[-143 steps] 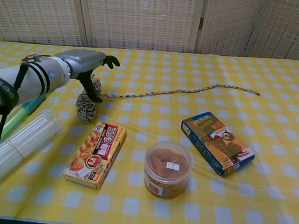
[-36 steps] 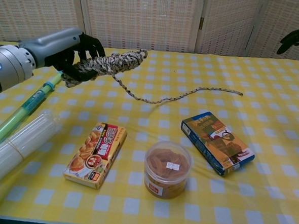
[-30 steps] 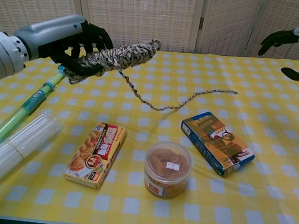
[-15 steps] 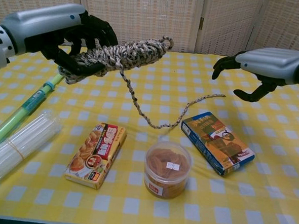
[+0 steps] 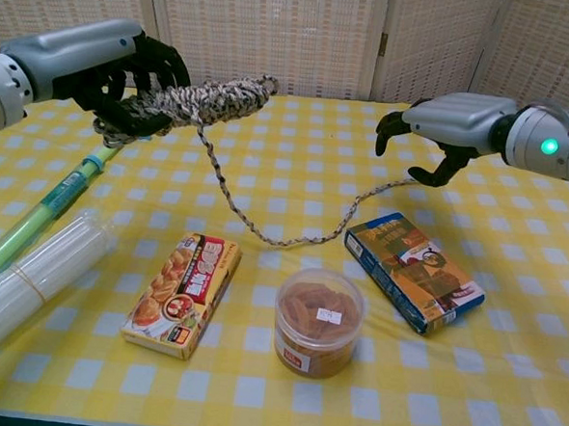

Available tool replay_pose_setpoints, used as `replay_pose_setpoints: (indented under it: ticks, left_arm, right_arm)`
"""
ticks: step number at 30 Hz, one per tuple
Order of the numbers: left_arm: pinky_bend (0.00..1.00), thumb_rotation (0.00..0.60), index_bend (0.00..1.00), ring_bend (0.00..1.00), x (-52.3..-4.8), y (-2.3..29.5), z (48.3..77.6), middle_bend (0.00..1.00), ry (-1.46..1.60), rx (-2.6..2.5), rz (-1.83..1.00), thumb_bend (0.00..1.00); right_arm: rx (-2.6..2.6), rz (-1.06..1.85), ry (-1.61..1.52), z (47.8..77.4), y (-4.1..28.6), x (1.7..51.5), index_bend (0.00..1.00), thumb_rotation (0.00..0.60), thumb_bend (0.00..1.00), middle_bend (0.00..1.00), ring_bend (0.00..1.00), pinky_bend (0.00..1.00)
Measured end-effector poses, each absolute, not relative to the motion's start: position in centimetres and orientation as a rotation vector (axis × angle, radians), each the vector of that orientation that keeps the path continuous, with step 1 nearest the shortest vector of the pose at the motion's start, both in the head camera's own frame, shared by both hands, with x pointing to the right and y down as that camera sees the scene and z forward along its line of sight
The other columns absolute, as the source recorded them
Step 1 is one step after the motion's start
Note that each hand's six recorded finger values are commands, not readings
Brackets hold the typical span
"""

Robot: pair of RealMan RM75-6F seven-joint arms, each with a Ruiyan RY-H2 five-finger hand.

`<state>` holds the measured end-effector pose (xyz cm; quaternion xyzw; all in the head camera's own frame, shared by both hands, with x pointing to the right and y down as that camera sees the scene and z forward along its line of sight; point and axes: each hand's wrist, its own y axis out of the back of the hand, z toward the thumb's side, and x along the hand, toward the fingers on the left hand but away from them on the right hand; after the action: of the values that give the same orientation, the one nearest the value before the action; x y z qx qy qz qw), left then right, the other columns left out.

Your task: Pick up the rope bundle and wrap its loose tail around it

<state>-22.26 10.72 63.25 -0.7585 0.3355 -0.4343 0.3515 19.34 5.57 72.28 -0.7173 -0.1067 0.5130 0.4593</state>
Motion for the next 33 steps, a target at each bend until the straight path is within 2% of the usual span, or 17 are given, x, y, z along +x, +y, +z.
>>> replay_pose_setpoints:
  ticks: [7, 9, 15, 24, 33]
  left_arm:
    - [0.72, 0.6, 0.62, 0.63, -22.5, 10.9, 63.1, 0.62, 0.879, -1.966, -1.122, 0.56]
    - [0.72, 0.6, 0.62, 0.63, -22.6, 10.9, 63.1, 0.62, 0.881, -1.966, -1.125, 0.56]
    - [0.72, 0.6, 0.62, 0.63, -23.0, 11.1, 63.2, 0.62, 0.889, -1.97, -1.134, 0.56]
    - [0.72, 0.6, 0.62, 0.63, -23.3, 11.3, 63.3, 0.62, 0.896, -1.974, -1.14, 0.56]
    - [0.72, 0.6, 0.62, 0.63, -23.7, 11.5, 63.5, 0.62, 0.9, -1.978, -1.149, 0.56]
  right_arm:
    - [-1.725, 1.285, -0.203, 74.6, 4.9, 17.0, 0.33, 0.6, 0.54, 0.13, 0.14, 0.0]
    - [-1.716, 1.29, -0.191, 75.2, 4.9, 16.3, 0.34, 0.6, 0.47, 0.13, 0.14, 0.0]
    - [-1.7, 1.312, -0.193, 76.5, 4.6, 15.0, 0.39, 0.6, 0.37, 0.15, 0.14, 0.01]
    - [-1.689, 1.339, -0.212, 77.8, 4.0, 14.3, 0.47, 0.6, 0.36, 0.19, 0.16, 0.02]
    - [-1.692, 1.359, -0.201, 78.9, 3.9, 13.9, 0.48, 0.6, 0.36, 0.2, 0.16, 0.02]
